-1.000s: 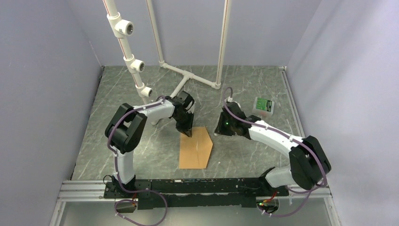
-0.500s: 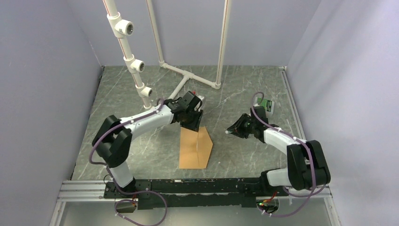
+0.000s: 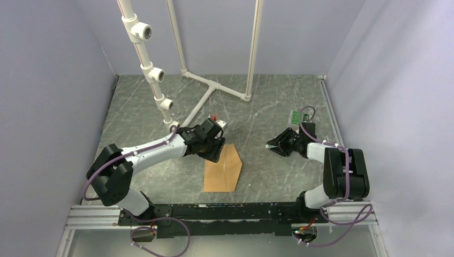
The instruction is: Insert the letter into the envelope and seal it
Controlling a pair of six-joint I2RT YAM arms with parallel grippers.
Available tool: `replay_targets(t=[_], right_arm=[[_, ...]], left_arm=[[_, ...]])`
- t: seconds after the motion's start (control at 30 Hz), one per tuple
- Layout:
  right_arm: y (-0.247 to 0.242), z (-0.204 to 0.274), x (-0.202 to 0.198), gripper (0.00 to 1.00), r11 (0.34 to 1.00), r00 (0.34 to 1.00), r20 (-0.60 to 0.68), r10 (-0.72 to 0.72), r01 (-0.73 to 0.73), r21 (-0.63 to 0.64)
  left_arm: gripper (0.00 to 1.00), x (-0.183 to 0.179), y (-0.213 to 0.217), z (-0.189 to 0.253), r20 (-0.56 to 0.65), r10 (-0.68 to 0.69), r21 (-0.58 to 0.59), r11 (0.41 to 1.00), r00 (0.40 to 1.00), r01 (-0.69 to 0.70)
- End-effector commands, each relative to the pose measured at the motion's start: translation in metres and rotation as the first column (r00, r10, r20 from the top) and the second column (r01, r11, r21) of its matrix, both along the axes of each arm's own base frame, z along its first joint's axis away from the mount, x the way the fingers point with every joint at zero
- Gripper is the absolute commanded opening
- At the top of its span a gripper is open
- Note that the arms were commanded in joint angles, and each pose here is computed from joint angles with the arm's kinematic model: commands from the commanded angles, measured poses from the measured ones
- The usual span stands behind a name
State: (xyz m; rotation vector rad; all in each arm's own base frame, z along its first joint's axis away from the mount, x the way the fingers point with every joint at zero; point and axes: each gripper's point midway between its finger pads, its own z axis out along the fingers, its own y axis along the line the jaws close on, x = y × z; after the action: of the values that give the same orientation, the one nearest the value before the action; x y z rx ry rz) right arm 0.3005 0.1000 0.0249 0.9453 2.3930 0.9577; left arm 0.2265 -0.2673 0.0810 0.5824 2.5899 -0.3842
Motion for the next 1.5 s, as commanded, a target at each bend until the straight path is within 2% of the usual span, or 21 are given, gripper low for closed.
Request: replay_targets(t=[0.0, 0.1, 0.17, 0.4, 0.5, 0.6, 0.73, 0.93, 1.3, 1.47], right_arm=[[-0.008, -0.001, -0.001, 0.45, 0.999, 1.0, -0.003, -0.023, 0.023, -0.025], [-0.013, 0.002, -0.003, 0.58, 0.998, 0.999, -0.002, -0.042, 0.042, -0.052], [-0.019, 0.004, -0.006, 0.64, 0.995, 0.998, -0.006, -0.058, 0.057, -0.082], [-0.037, 0.022, -0.022, 0.65, 0.976, 0.993, 0.006, -0.121, 0.12, -0.182], [-0.037, 0.031, -0.029, 0.6, 0.975, 0.993, 0.035, -0.112, 0.116, -0.189], [-0.03, 0.039, -0.035, 0.5, 0.983, 0.996, 0.071, -0.062, 0.073, -0.169], [-0.009, 0.043, -0.046, 0.34, 0.995, 0.993, 0.114, 0.032, -0.021, -0.096], [0.02, 0.029, -0.068, 0.18, 0.986, 0.985, 0.097, 0.141, -0.131, -0.103], [0.078, 0.011, -0.081, 0.15, 0.944, 0.944, 0.07, 0.324, -0.318, -0.085], [0.119, 0.011, -0.08, 0.14, 0.897, 0.891, 0.104, 0.442, -0.44, -0.046]], left_arm=[[0.54, -0.001, 0.009, 0.007, 0.044, 0.044, -0.006, 0.999, 0.998, -0.044], [0.56, -0.006, 0.016, 0.001, 0.033, 0.073, 0.004, 0.997, 0.997, -0.073], [0.59, -0.008, 0.021, -0.002, 0.028, 0.092, 0.013, 0.996, 0.995, -0.093], [0.59, -0.014, 0.03, -0.013, 0.009, 0.13, 0.031, 0.991, 0.992, -0.13], [0.51, -0.018, 0.03, -0.017, -0.007, 0.136, 0.02, 0.99, 0.991, -0.136], [0.39, -0.022, 0.025, -0.02, -0.029, 0.122, -0.003, 0.993, 0.992, -0.122], [0.29, -0.028, 0.022, -0.026, -0.057, 0.108, -0.023, 0.994, 0.993, -0.11], [0.16, -0.033, 0.02, -0.037, -0.094, 0.105, -0.022, 0.994, 0.99, -0.107], [0.11, -0.041, 0.026, -0.058, -0.141, 0.119, 0.022, 0.993, 0.983, -0.117], [0.08, -0.045, 0.03, -0.069, -0.173, 0.128, 0.069, 0.991, 0.977, -0.118]])
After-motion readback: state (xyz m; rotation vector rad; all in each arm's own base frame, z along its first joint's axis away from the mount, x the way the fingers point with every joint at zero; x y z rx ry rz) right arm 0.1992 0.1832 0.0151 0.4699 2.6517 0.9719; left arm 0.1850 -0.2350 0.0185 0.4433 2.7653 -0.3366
